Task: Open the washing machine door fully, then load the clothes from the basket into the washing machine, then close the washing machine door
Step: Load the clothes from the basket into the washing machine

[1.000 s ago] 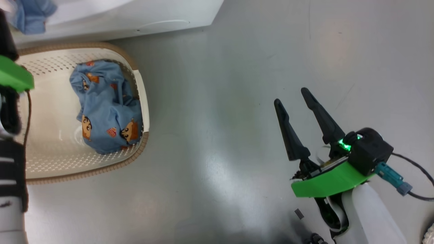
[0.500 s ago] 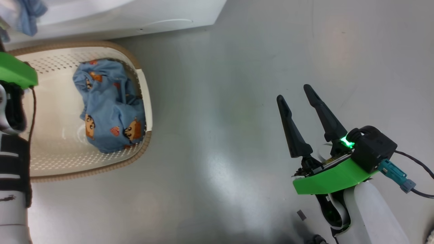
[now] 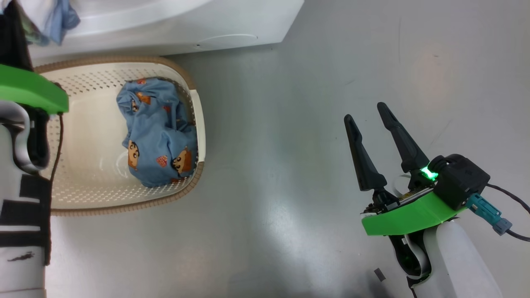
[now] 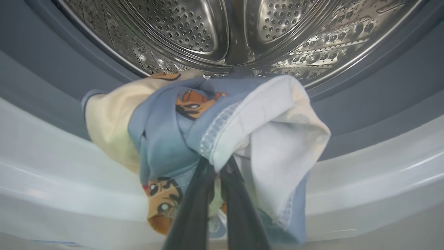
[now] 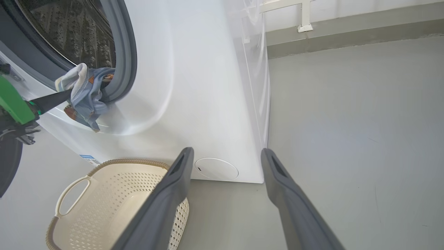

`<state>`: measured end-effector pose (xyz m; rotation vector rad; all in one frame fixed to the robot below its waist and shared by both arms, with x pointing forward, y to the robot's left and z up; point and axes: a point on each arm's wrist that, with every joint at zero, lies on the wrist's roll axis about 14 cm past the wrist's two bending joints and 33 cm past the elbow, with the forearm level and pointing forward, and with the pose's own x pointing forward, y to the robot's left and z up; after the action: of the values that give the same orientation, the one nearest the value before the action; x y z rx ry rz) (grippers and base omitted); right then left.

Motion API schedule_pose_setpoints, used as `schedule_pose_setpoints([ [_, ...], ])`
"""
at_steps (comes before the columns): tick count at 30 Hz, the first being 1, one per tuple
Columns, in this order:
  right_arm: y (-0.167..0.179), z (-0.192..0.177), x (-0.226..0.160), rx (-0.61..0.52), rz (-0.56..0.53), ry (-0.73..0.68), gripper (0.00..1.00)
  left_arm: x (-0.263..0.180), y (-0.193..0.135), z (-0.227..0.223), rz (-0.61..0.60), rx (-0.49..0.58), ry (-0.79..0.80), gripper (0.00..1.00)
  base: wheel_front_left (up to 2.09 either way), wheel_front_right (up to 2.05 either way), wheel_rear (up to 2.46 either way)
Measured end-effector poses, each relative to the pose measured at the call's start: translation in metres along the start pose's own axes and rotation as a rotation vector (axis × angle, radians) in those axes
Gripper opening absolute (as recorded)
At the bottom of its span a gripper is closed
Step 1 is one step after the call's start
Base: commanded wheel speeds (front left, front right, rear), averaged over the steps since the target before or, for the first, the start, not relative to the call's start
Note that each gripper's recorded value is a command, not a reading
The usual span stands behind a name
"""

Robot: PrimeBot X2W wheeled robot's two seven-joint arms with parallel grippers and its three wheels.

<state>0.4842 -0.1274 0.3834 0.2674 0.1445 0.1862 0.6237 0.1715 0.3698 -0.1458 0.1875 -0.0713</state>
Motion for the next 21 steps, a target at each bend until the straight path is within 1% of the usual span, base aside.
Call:
schedule_pose_setpoints([
  [7,0.001,0.002,0.000,-0.001,0.003,-0.004,1.00,0.001,-0.019,0.036,-0.058,0.015,-0.070,0.00,0.00,0.00,0.00],
  [13,-0.001,0.002,-0.002,-0.005,-0.003,0.000,1.00,0.005,-0.032,0.048,-0.093,0.028,-0.083,0.00,0.00,0.00,0.00],
  [17,-0.001,0.000,-0.004,-0.006,-0.003,0.007,1.00,0.016,-0.038,0.064,-0.115,0.068,-0.111,0.00,0.00,0.00,0.00],
  [21,-0.003,-0.001,-0.006,-0.004,-0.009,0.013,1.00,0.031,-0.043,0.086,-0.124,0.083,-0.157,0.00,0.00,0.00,0.00],
])
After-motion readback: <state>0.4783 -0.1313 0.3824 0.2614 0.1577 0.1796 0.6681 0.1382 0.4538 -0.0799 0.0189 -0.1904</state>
